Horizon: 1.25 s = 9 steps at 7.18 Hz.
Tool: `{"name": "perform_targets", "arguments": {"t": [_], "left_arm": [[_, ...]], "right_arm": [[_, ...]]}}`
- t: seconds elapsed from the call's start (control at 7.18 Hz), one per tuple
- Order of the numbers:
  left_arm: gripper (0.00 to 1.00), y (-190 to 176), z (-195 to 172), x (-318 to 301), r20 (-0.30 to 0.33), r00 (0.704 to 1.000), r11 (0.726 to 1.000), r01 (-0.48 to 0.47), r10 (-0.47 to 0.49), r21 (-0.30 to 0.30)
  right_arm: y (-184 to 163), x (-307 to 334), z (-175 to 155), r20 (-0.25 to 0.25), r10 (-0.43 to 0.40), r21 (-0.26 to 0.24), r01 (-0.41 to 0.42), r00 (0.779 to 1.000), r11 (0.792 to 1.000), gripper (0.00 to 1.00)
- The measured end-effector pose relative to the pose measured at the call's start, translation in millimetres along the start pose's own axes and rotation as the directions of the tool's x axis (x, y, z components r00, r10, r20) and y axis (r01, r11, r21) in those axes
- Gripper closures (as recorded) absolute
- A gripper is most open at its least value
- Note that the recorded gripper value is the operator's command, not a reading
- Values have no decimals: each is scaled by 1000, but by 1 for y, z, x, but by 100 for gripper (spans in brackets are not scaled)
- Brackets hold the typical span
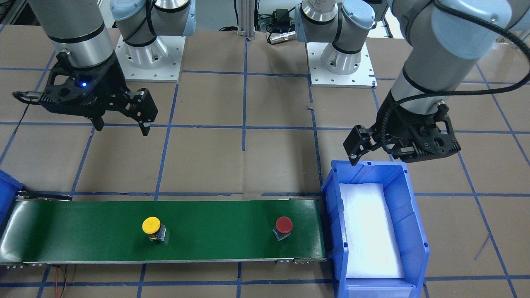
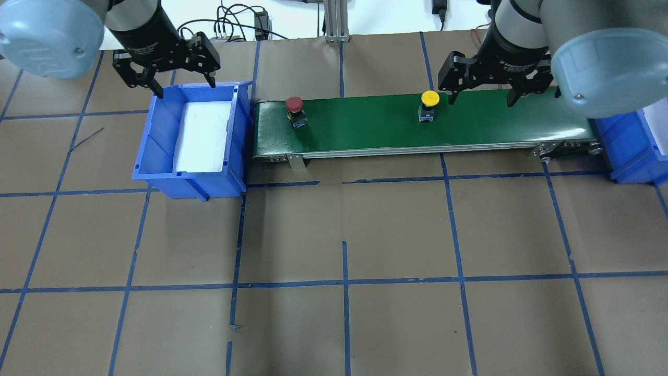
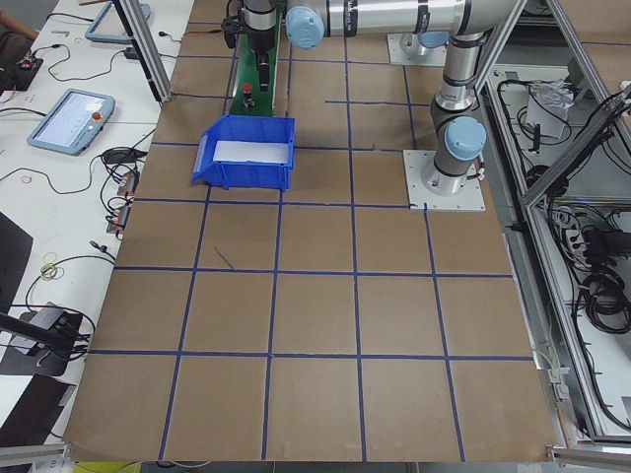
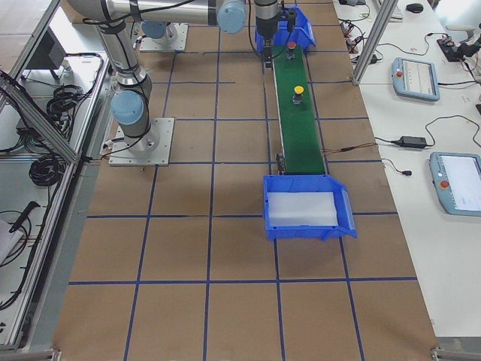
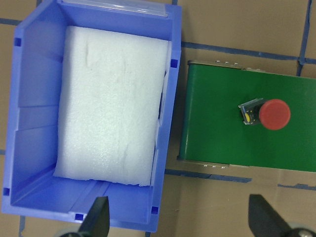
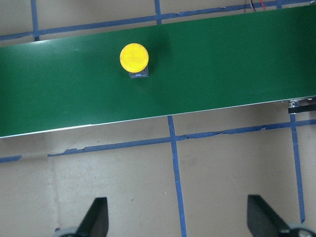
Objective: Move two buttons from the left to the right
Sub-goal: 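Raise the left gripper while the right gripper moves toward the far bin, then lower the right gripper over the yellow button arriving on the belt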
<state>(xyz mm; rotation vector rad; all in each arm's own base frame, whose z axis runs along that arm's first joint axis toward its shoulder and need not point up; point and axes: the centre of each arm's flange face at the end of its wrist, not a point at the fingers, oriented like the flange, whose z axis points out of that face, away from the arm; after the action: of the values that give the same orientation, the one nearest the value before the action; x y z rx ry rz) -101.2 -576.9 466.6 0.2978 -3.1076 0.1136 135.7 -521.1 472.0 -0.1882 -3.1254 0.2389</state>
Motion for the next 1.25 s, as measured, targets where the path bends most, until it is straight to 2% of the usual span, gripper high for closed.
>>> {"name": "perform_targets", "arguments": {"t": [0.28,0.56,0.97,1.25], "left_arm": [[0,13,-10,-23,3,1000,1000,20,-20,-13],[0,18,-16,-26,-1,1000,1000,23,-23,-9],[0,28,-36,-27,-4,1000,1000,25,-25,1],[0,31,-48,-25,-7,1000,1000,22,-22,16]], "right_arm": [[-36,39,16,-9,27,-11,-27,1000,1000,0],[-89,90,41,-22,22,-27,-22,1000,999,0],[-162,138,99,-34,13,-59,-15,999,998,0],[-180,161,126,-27,-41,-85,38,999,996,0]]}}
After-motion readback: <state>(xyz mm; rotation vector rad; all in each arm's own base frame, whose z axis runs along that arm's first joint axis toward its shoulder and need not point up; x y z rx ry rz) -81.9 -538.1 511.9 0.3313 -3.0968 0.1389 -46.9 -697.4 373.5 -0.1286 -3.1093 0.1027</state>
